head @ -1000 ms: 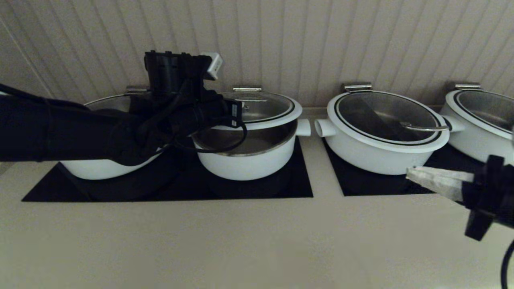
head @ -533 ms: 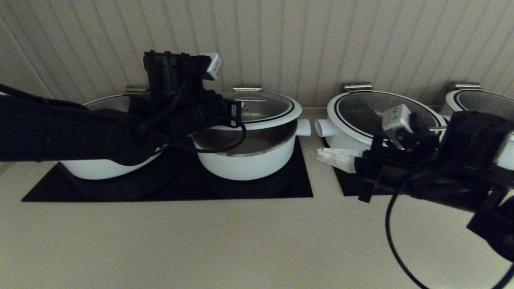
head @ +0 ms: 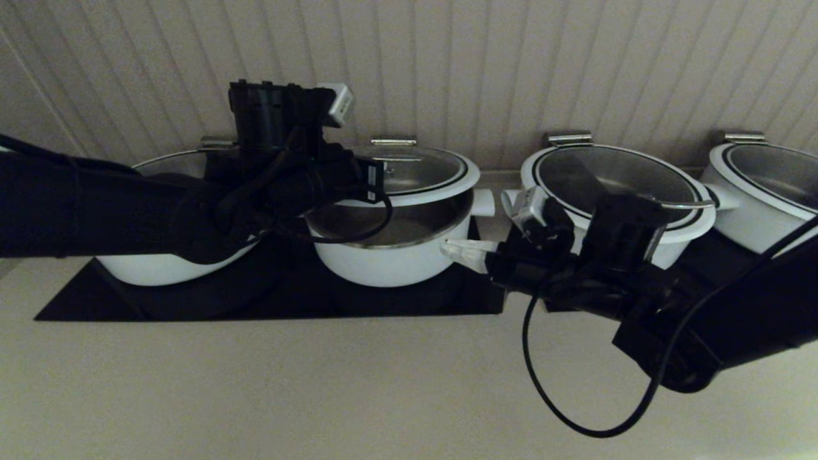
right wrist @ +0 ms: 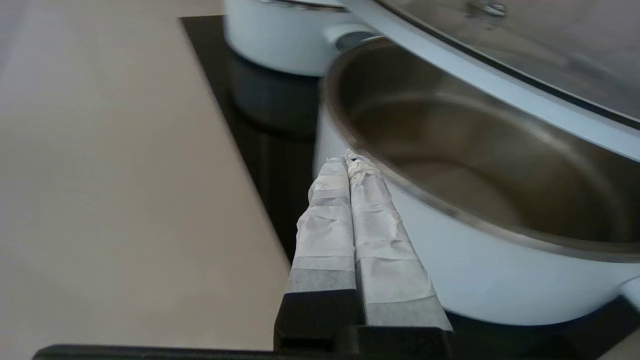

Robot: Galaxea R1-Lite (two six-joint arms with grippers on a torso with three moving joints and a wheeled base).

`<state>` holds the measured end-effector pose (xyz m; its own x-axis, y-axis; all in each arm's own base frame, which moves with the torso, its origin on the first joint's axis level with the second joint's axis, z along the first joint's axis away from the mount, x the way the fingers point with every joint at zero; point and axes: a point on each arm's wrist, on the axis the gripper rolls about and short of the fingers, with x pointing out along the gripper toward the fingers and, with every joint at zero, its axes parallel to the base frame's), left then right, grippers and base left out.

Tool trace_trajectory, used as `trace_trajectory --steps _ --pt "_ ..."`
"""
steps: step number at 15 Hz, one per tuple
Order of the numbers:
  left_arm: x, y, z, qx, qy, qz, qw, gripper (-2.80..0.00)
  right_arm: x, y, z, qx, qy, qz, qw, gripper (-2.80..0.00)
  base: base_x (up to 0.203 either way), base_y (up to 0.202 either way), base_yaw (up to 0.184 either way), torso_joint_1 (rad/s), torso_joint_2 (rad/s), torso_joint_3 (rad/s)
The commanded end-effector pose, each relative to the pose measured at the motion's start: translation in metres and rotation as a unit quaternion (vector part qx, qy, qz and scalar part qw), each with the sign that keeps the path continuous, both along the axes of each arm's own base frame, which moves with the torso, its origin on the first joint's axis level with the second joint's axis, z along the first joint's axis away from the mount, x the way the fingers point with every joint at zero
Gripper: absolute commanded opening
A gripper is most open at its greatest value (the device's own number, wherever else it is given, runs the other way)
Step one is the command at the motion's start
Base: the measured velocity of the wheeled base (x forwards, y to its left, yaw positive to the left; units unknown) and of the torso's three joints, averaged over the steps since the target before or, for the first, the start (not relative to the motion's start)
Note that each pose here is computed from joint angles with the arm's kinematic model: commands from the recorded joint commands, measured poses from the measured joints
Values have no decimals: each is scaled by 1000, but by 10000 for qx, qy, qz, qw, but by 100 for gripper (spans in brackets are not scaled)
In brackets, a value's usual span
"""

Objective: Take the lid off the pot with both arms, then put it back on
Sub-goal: Hold the pot lid with the right arm

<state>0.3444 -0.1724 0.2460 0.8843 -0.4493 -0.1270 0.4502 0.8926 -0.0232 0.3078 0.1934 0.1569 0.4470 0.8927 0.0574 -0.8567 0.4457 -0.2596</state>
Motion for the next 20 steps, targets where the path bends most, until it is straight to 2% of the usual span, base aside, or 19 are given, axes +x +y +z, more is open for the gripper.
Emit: trace_trajectory --steps 1,5,20 --pt "-1 1 2 -16 -27 4 10000 -280 12 5 -12 35 -51 -157 9999 -280 0 0 0 0 0 0" --pt "-2 1 3 -9 -32 72 10000 -280 28 11 -10 224 -259 -696 9970 -280 0 0 0 0 0 0" --pt "-1 1 -3 23 31 72 10000 -280 80 30 5 536 -621 -910 9925 -280 0 0 0 0 0 0"
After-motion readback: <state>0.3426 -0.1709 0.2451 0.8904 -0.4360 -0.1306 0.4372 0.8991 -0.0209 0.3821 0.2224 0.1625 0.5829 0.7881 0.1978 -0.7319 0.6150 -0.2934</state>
